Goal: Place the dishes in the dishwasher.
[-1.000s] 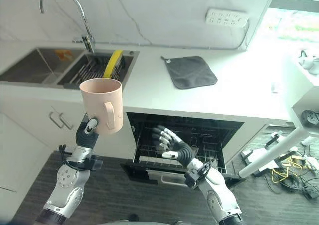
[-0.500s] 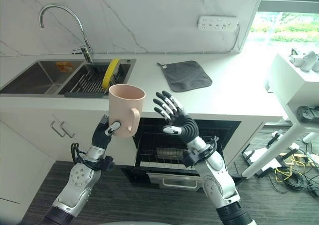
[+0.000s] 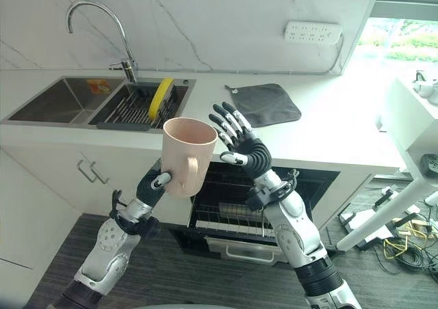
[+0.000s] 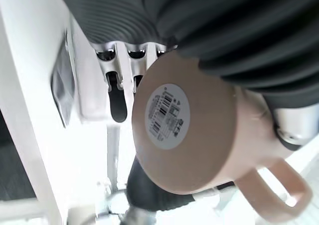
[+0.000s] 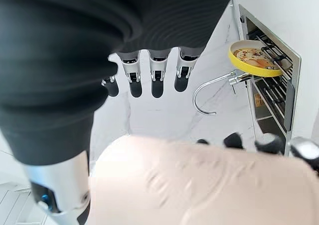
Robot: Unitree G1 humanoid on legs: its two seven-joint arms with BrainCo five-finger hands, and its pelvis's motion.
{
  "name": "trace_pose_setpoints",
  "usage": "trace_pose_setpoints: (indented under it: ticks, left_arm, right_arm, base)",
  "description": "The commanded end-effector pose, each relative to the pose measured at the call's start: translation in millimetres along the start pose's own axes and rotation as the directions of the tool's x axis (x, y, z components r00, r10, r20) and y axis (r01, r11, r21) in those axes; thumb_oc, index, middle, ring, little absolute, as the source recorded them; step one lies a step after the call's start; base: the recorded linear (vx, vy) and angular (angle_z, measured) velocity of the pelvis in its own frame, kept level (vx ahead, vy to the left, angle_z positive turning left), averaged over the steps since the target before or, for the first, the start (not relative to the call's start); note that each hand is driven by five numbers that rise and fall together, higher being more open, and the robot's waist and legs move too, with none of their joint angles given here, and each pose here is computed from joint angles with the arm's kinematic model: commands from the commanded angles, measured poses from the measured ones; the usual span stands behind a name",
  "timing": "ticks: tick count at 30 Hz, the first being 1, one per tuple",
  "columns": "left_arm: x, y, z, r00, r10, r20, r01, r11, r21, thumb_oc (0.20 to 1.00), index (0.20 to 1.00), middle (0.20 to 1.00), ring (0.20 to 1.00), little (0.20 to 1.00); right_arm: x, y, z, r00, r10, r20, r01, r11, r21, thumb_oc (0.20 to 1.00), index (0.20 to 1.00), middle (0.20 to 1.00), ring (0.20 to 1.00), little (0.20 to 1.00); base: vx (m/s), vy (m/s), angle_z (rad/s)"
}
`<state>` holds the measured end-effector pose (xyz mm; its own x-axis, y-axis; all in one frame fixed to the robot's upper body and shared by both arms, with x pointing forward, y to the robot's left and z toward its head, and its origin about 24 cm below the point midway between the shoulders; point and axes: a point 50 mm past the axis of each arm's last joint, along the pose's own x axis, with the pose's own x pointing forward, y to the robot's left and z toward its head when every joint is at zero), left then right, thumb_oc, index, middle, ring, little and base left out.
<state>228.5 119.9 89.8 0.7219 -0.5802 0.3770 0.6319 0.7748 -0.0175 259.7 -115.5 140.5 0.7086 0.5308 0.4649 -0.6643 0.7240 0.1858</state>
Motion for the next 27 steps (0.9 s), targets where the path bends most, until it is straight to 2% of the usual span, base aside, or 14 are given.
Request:
trace_pose_setpoints:
  ticks: [1,4,9,17,24,27]
  left_arm:
    - [22.5,-3.6,17.7,0.982,-0.154,0.110,0.162,0.985,-0.065,0.200,0.200,0.200,0.200,0.200]
    - [22.8,-12.0,12.9,0.967,-0.230,0.110,0.246,0.954,-0.172,0.200,0.200,0.200,0.200,0.200]
    - [21.3,-15.4,9.4,0.945,-0.320,0.072,0.328,0.926,-0.188,0.200,0.200,0.200,0.200,0.200]
    - [13.7,-9.0,1.5,0.954,-0.297,0.032,0.296,0.929,-0.222,0.200,0.200,0.200,0.200,0.200]
    - [13.2,-6.7,-0.6,0.960,-0.279,-0.008,0.272,0.943,-0.191,0.200,0.200,0.200,0.200,0.200]
    - [10.0,-0.2,-4.5,0.974,-0.216,-0.063,0.205,0.967,-0.151,0.200,0.200,0.200,0.200,0.200]
  right_arm:
    - [13.6,8.2,14.9,0.992,0.064,0.111,-0.075,0.992,0.097,1.000,1.000,1.000,1.000,1.000]
    - [12.6,13.1,3.8,0.991,0.119,0.066,-0.130,0.967,0.219,1.000,1.000,1.000,1.000,1.000]
    - [4.5,16.5,-9.9,0.977,0.211,-0.010,-0.198,0.929,0.312,1.000,1.000,1.000,1.000,1.000]
    - [-7.1,29.0,-19.8,0.927,0.364,-0.096,-0.312,0.886,0.344,1.000,1.000,1.000,1.000,1.000]
    - [-7.7,30.1,-19.6,0.913,0.386,-0.134,-0.330,0.889,0.317,1.000,1.000,1.000,1.000,1.000]
    - [-8.9,28.3,-17.6,0.908,0.389,-0.154,-0.333,0.895,0.298,1.000,1.000,1.000,1.000,1.000]
  base:
    - [0.00,0.000,0.00]
    - [0.00,0.002,0.02]
    - [0.00,0.001,0.03]
    - [0.00,0.000,0.00]
    - [0.00,0.000,0.00]
    - [0.00,0.000,0.00]
